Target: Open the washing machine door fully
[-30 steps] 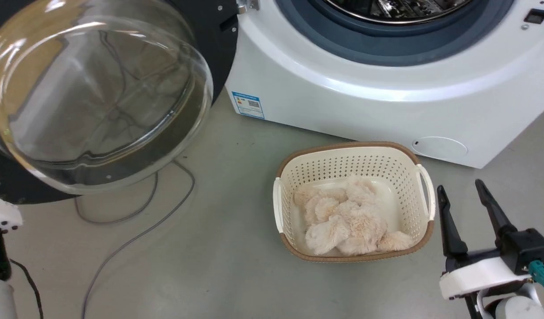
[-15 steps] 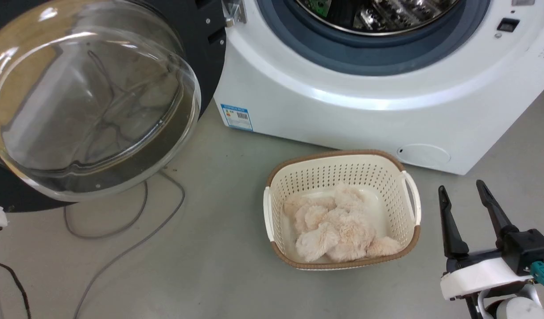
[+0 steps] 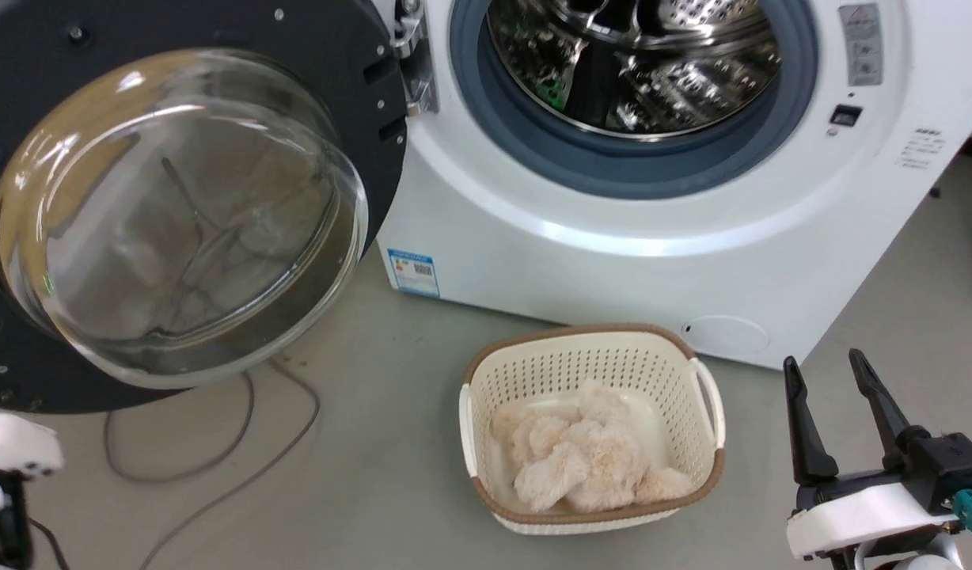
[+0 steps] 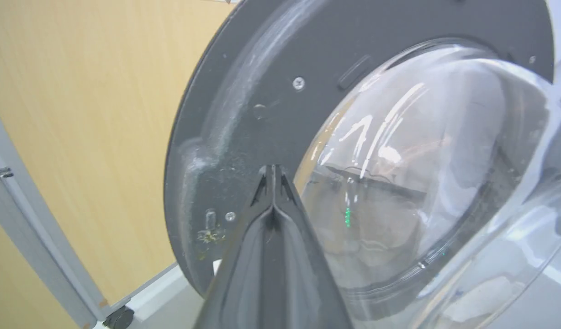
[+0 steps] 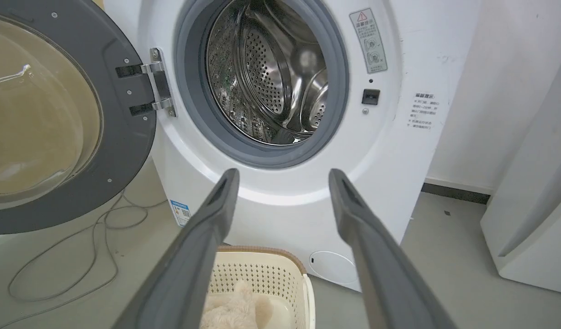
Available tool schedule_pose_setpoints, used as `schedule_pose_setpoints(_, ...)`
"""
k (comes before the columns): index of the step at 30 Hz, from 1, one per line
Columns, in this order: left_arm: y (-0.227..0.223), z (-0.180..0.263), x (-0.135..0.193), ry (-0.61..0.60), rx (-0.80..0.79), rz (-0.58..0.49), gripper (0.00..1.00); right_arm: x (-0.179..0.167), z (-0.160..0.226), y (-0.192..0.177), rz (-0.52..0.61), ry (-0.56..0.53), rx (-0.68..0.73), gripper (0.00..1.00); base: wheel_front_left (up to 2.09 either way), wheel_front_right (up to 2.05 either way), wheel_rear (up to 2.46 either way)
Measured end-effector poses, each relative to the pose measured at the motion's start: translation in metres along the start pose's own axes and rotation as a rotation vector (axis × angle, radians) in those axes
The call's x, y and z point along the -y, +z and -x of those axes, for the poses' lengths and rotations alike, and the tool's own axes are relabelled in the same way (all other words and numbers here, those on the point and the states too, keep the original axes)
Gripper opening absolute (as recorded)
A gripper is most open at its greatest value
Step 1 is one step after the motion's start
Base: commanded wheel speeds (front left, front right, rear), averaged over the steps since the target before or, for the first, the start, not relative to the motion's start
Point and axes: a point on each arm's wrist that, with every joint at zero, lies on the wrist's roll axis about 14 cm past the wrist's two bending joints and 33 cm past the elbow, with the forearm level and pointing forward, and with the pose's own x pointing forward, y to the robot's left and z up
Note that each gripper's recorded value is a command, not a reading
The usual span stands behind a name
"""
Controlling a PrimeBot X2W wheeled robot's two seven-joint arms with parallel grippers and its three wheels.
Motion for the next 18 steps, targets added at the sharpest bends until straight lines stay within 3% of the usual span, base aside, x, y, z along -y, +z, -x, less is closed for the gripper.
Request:
schedule_pose_setpoints(9,0.023,0.032,0.055,-0.149,0.096,0.05,0.0,0.008,0.021,0.024,0.001,-0.033,0.052,1.0,0.0,0.0,0.0)
schedule_pose_setpoints(10,0.026,0.036,0.062,-0.168,0.106,0.06,0.18,0.009,0.023,0.027,0.0,-0.038,0.06,1.0,0.0,0.0,0.0)
schedule_pose_setpoints(11,0.028,0.041,0.069,-0.188,0.113,0.067,0.65,0.01,0.025,0.03,0.0,-0.043,0.068,1.0,0.0,0.0,0.0)
schedule_pose_setpoints(12,0.03,0.045,0.076,-0.204,0.121,0.077,1.0,0.012,0.028,0.031,0.0,-0.049,0.073,1.0,0.0,0.0,0.0)
schedule_pose_setpoints(18,0.034,0.067,0.116,-0.309,0.135,0.122,1.0,0.023,0.041,0.041,0.01,-0.087,0.096,1.0,0.0,0.0,0.0)
